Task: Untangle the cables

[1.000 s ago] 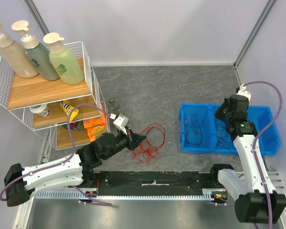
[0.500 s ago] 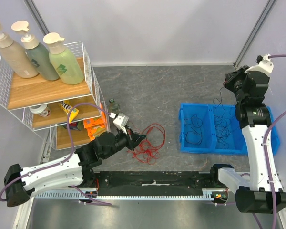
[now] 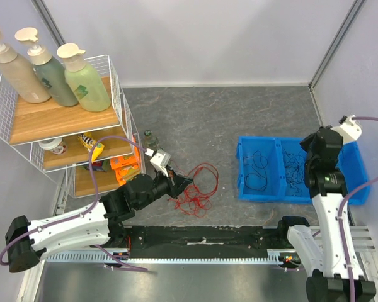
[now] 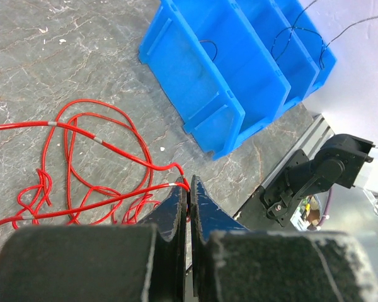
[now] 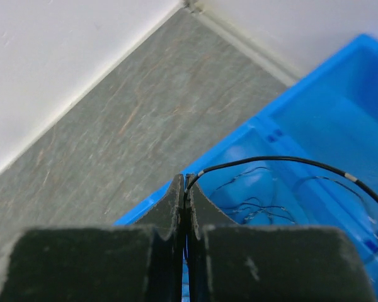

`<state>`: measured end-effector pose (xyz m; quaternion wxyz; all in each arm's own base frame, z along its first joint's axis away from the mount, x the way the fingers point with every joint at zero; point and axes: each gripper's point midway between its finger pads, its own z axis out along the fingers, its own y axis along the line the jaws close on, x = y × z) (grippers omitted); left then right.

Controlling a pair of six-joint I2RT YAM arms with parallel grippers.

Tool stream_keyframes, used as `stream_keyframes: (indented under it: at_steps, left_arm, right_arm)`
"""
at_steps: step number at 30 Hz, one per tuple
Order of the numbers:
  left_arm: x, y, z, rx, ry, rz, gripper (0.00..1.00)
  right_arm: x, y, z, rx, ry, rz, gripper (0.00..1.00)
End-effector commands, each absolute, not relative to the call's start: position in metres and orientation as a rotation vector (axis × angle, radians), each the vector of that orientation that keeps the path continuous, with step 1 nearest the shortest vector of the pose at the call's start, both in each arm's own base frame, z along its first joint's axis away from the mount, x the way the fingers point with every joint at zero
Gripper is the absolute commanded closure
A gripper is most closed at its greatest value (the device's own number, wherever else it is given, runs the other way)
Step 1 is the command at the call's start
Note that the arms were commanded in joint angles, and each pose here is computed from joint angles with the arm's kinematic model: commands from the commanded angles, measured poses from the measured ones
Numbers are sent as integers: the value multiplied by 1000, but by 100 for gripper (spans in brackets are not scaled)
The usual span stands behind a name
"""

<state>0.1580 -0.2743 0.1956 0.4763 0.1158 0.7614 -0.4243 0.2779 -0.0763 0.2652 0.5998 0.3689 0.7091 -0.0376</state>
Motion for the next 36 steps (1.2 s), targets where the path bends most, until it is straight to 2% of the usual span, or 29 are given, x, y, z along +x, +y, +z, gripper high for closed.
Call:
stream_keyframes:
  at_steps: [1,7,11,14,18,21,29,34,36]
  left_arm:
    - [161,-281,210,295,1808,-1055,98]
    - [161,-278,214,288,1805,-1051,98]
    - [162,-274,212,274,1805,-1045,98]
    - [161,-277,216,290,1807,-1048,98]
    - [161,-279,217,289,1809,-1054,98]
    - [159,-281,217,292,1813,-1071,98]
    - [158,-279,228,295,1786,-1083,98]
    - [158,-277,237,307,1773,-1068,98]
    - [159,-275,242,317,1761,-1055,98]
  right_arm:
    - [322,-27,266,603,1761,165,100]
    - [353,51,273,406,1785,657,100]
    - [357,63,279,412,1766,771,100]
    - [353,37,269,522,1776,604,100]
    - [323,-33,239,798,1805,168,100]
    - [302,-67,219,882,1825,-74,100]
    - [291,-61,150,863,2040,-119,99]
    - [291,-26,134,722,2198,67,72]
    - [283,-28,138,710,2217,43,35]
